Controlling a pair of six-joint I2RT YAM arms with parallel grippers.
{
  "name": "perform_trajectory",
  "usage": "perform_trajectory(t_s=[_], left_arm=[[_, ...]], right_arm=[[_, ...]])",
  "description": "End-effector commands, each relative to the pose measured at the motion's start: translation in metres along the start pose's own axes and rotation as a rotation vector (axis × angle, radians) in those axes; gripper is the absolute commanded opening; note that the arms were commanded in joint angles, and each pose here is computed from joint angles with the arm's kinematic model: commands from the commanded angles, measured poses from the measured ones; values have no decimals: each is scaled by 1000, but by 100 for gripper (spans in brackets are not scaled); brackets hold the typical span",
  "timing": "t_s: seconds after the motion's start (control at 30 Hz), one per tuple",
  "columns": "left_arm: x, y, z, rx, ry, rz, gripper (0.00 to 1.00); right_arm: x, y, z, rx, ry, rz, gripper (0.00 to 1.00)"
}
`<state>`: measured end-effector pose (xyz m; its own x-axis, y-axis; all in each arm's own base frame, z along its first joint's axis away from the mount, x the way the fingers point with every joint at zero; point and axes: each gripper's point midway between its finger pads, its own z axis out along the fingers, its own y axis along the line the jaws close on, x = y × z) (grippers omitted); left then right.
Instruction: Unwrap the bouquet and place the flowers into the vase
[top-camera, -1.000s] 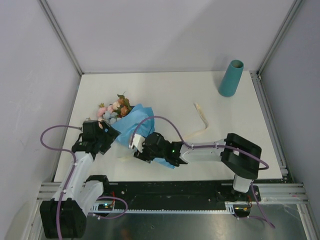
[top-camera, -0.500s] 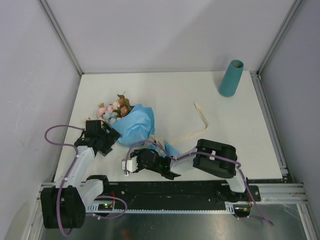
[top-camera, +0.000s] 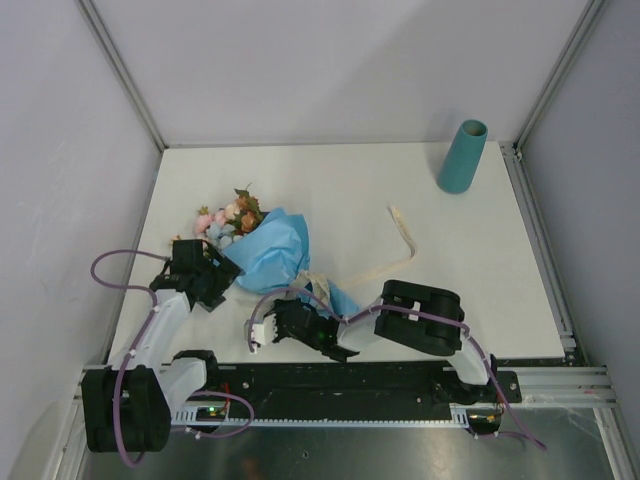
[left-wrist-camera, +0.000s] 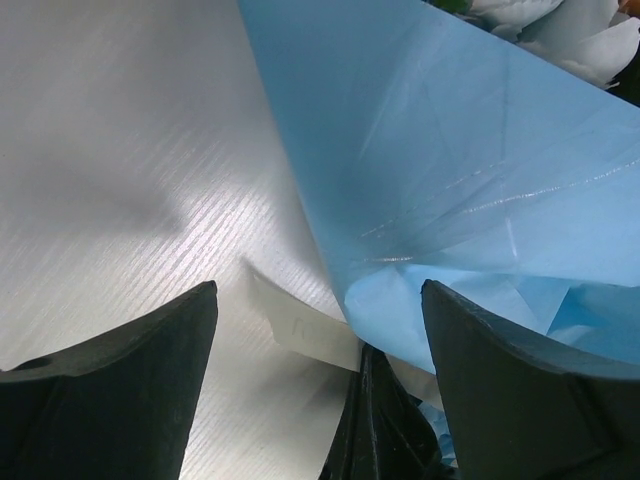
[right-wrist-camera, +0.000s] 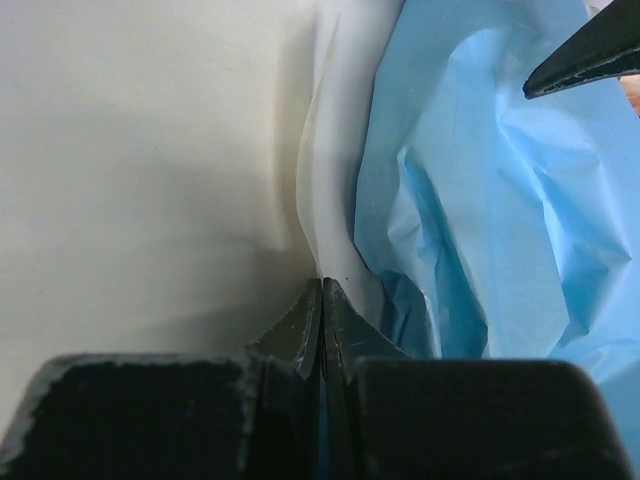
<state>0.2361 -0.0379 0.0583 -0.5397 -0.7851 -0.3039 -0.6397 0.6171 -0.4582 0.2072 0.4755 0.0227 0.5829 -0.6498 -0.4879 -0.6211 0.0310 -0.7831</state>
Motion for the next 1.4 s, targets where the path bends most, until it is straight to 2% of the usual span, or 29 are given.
perform_trajectory(t_s=[0.0, 0.23, 0.37, 0.53, 0.8, 1.13, 1.37], left_arm=[[-9, -8, 1, 24, -26, -21, 87], [-13, -7, 5, 7, -44, -37, 83], [-15, -5, 8, -7, -49, -37, 81], [-14, -1, 12, -23, -48, -39, 80], [-12, 5, 16, -50, -44, -39, 78], [-14, 12, 18, -81, -57, -39, 78], [-16, 16, 19, -95, -65, -38, 78]], right_arm=[[-36, -23, -17, 31, -73, 91, 1], [-92, -65, -62, 127, -254, 245, 0], [-95, -106, -90, 229, -299, 382, 0], [-67, -161, -126, 374, -277, 587, 0], [10, -211, -186, 593, -179, 846, 0], [81, -241, -245, 782, -66, 1006, 0], [102, -276, -300, 925, -108, 1048, 0]])
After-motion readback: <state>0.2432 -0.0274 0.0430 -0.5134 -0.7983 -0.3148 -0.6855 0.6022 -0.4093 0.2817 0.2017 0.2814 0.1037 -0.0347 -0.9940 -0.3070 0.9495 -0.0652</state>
